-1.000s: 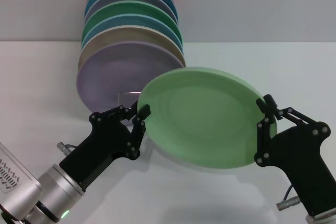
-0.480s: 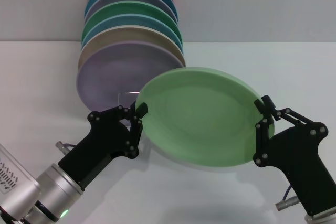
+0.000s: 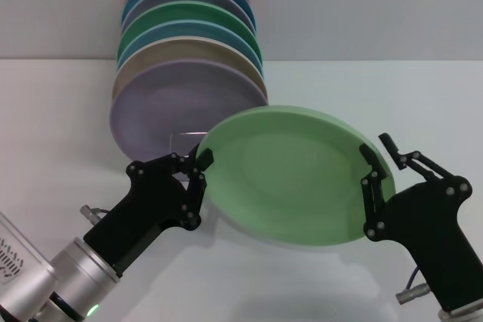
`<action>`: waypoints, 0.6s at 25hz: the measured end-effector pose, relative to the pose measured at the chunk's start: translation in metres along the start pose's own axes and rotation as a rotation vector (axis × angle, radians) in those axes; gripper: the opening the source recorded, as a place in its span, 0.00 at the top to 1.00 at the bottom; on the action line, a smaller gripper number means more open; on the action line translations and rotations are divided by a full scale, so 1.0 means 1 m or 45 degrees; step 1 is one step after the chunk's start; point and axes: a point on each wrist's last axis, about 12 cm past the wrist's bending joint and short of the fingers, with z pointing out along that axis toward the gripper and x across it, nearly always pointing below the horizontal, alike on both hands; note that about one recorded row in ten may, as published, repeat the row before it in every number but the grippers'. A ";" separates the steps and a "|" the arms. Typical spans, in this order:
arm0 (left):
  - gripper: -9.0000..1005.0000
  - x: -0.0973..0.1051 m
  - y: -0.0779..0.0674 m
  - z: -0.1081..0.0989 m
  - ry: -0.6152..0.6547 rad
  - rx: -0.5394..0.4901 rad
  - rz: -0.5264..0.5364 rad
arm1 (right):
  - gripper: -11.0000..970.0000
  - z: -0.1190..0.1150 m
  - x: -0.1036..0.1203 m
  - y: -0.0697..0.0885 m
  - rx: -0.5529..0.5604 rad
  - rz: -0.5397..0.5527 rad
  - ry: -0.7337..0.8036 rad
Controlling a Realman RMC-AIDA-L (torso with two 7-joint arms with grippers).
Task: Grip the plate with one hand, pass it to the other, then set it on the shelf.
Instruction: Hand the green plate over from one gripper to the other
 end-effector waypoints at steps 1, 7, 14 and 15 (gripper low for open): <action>0.95 0.000 0.000 0.000 -0.001 -0.002 0.000 | 0.91 0.000 0.000 0.000 0.003 0.001 -0.004; 0.95 -0.002 0.005 -0.004 -0.018 -0.051 0.000 | 0.80 -0.003 -0.007 -0.003 0.034 0.064 -0.075; 0.95 -0.006 0.012 -0.008 -0.065 -0.116 0.001 | 0.71 -0.012 -0.016 -0.009 0.057 0.182 -0.198; 0.95 -0.010 0.015 -0.010 -0.106 -0.141 -0.002 | 0.71 -0.015 -0.019 -0.012 0.079 0.226 -0.229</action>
